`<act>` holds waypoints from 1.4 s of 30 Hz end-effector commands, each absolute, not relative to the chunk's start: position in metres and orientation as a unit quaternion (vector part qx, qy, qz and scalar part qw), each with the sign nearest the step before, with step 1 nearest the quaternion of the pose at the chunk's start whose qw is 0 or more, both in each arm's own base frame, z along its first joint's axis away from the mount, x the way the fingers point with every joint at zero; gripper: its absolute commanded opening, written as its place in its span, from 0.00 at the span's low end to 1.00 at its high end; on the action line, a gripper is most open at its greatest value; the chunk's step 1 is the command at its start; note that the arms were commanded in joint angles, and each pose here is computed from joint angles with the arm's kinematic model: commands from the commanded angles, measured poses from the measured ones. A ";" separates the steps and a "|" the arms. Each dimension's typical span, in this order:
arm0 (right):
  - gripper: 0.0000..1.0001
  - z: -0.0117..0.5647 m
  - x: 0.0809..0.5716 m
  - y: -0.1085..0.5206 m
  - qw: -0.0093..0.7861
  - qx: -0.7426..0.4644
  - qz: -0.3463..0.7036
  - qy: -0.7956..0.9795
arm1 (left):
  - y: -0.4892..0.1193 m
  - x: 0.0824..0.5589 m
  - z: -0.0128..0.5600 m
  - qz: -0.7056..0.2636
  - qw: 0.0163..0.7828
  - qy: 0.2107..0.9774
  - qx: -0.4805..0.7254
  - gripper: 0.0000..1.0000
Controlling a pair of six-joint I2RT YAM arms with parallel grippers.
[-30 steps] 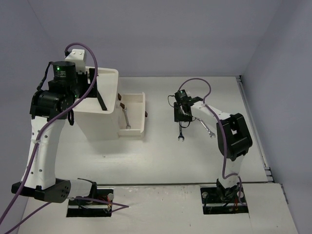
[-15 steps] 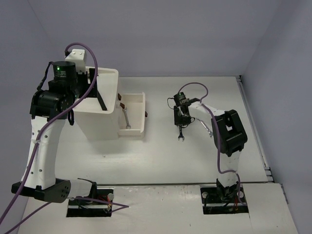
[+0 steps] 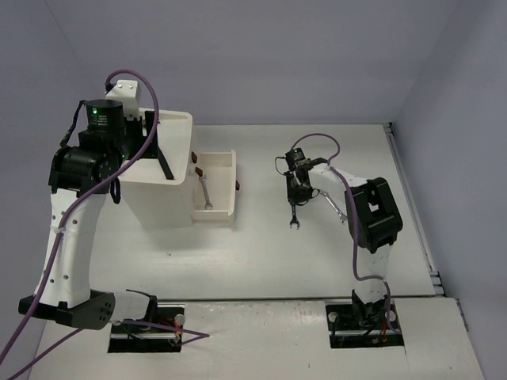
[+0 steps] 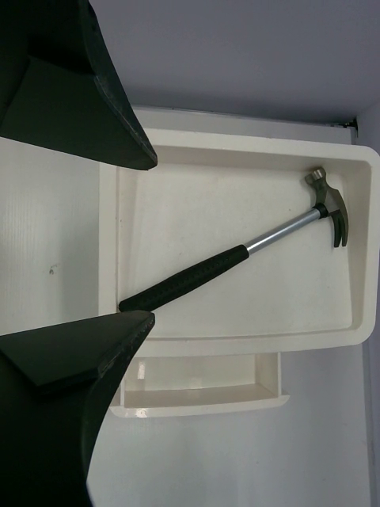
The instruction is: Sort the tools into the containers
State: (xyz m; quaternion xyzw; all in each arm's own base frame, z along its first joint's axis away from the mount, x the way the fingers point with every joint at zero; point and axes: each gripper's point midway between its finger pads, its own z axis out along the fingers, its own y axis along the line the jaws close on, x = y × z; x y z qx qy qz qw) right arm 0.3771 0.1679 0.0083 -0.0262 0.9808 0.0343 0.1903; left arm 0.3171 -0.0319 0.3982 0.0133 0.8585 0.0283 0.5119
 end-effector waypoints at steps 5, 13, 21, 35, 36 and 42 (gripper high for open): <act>0.00 0.020 0.381 0.172 0.198 -0.059 0.016 0.978 | -0.031 0.316 0.416 0.028 0.541 0.841 0.007 0.68; 0.00 0.095 0.419 0.203 0.299 -0.063 0.054 0.951 | -0.032 0.316 0.418 0.024 0.542 0.840 0.005 0.68; 0.00 0.167 0.429 0.272 0.348 -0.087 0.168 0.918 | -0.033 0.317 0.418 0.022 0.542 0.840 0.005 0.68; 0.00 0.212 0.452 0.432 0.369 -0.061 0.332 0.866 | -0.032 0.310 0.413 0.020 0.539 0.842 0.004 0.68; 0.00 0.200 0.452 0.438 0.364 -0.061 0.329 0.869 | -0.030 0.309 0.413 0.022 0.540 0.841 0.003 0.68; 0.17 0.159 0.454 0.445 0.359 -0.062 0.297 0.883 | -0.027 0.304 0.413 0.028 0.542 0.840 0.000 0.68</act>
